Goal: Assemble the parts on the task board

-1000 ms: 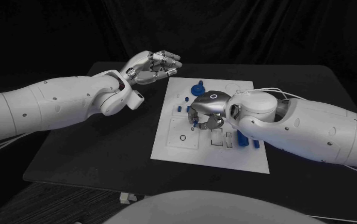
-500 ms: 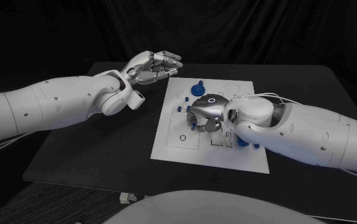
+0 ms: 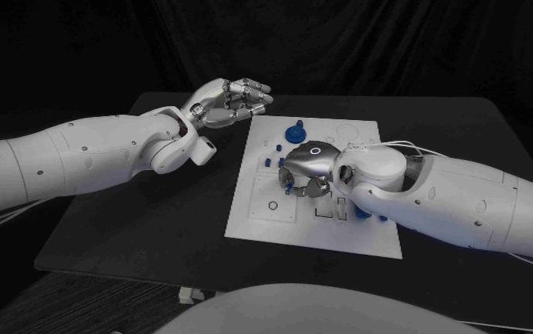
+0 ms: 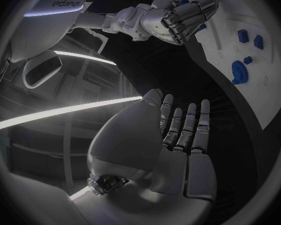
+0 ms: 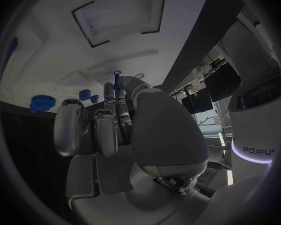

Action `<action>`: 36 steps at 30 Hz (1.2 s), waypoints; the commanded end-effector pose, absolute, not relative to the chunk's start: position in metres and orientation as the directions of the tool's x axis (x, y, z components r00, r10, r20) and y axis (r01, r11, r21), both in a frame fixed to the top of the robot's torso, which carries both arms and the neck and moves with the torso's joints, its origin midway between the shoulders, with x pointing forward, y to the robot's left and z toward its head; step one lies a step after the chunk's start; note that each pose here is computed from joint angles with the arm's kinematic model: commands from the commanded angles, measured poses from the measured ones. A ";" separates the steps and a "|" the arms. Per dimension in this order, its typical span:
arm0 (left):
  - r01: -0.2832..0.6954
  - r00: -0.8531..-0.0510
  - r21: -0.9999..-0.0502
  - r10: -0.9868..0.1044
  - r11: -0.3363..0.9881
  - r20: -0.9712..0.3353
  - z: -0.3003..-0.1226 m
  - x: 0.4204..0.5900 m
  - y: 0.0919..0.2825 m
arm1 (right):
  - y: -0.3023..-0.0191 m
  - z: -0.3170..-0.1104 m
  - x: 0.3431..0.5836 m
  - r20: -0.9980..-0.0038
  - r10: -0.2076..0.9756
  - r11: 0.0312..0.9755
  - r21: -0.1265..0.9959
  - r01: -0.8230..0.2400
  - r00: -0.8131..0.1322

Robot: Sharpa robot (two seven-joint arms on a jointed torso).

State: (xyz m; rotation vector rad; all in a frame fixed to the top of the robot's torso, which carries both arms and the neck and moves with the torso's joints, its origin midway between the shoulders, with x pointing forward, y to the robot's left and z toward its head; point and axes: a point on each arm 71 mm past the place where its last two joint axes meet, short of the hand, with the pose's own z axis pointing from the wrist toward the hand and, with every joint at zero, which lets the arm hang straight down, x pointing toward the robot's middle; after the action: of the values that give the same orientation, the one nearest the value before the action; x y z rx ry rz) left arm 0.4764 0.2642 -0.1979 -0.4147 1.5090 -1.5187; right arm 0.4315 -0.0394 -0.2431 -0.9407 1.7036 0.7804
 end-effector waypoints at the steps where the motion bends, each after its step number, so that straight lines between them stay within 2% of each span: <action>1: 0.376 -0.528 -0.915 -0.777 0.148 -0.343 -0.197 0.475 0.262 | -0.039 -0.244 0.432 -0.959 -0.220 0.490 0.051 -0.870 -0.180; 36: 0.357 -0.544 -0.923 -0.770 0.146 -0.332 -0.202 0.474 0.262 | -0.037 -0.251 0.429 -0.958 -0.214 0.478 0.066 -0.876 -0.189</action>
State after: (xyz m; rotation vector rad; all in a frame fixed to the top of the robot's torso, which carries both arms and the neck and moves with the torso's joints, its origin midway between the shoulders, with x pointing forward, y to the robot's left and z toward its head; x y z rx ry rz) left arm 0.4752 0.2634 -0.2022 -0.4201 1.5269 -1.5329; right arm 0.4308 -0.0380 -0.2503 -0.9382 1.6990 0.7895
